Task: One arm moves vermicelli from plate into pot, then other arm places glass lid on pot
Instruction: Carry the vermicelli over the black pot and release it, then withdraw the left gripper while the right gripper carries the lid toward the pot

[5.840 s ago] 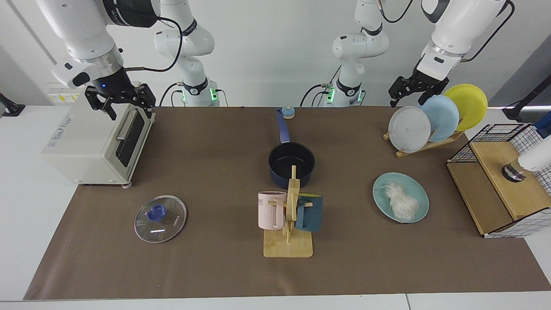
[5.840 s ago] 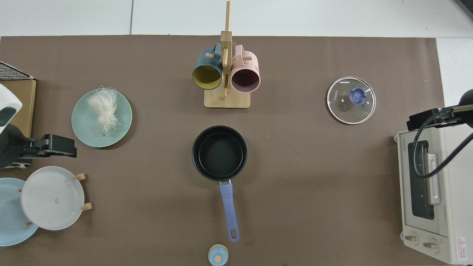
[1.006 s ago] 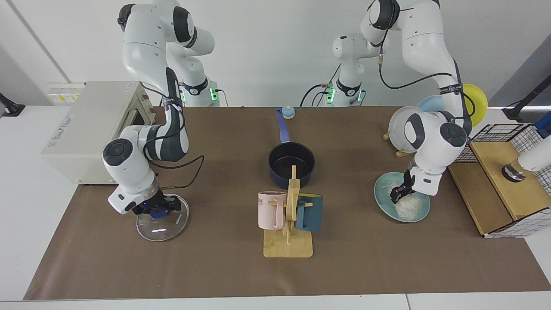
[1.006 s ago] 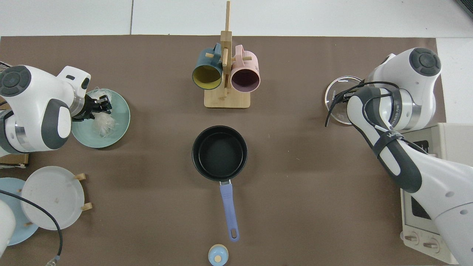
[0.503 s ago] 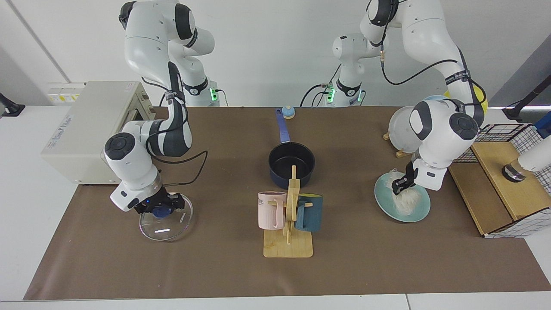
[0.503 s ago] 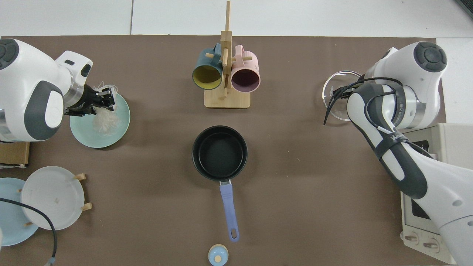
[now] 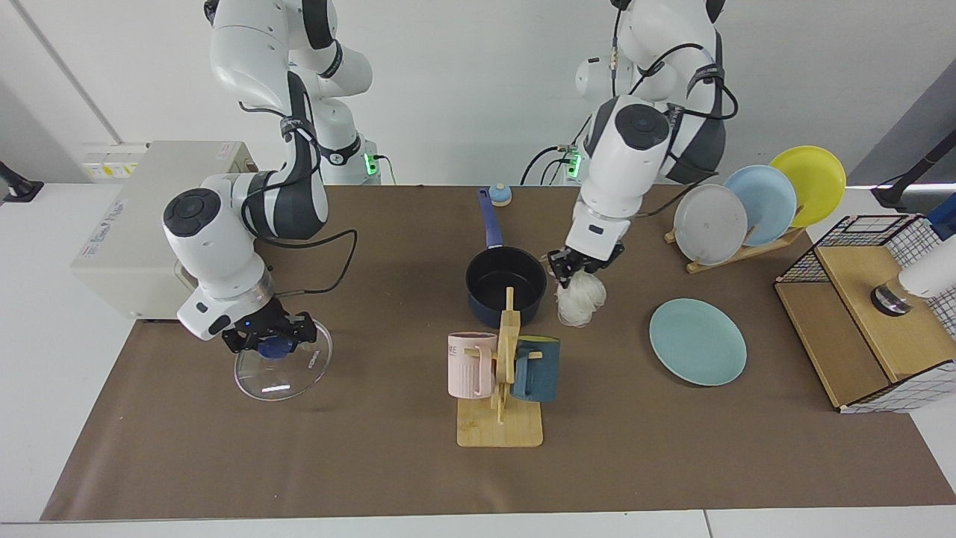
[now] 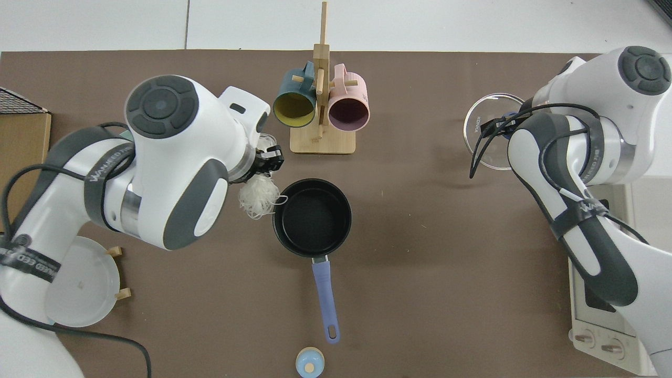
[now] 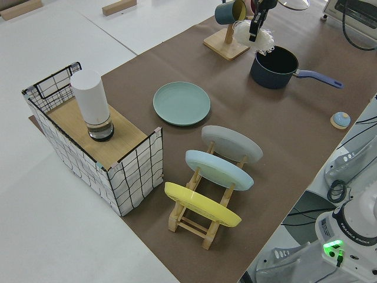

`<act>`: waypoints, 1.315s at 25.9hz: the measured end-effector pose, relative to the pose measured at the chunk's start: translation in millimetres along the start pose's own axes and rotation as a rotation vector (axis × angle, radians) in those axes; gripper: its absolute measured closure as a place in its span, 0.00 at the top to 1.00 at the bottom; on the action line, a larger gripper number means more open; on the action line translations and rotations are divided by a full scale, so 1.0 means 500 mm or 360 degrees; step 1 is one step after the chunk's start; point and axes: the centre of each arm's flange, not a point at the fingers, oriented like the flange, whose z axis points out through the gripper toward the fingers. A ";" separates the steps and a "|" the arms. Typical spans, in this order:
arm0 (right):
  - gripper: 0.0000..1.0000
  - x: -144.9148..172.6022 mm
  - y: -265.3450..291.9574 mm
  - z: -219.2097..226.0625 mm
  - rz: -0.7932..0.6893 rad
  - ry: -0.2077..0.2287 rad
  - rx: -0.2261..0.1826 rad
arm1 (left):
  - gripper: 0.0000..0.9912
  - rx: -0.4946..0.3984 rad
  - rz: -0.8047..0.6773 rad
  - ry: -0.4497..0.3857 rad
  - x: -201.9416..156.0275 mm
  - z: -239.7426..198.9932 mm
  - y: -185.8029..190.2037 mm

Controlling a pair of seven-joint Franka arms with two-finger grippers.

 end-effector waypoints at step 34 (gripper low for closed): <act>0.44 -0.054 -0.060 -0.179 -0.0051 -0.0053 0.0079 | 0.66 -0.0033 0.0138 -0.0064 -0.133 0.211 0.090</act>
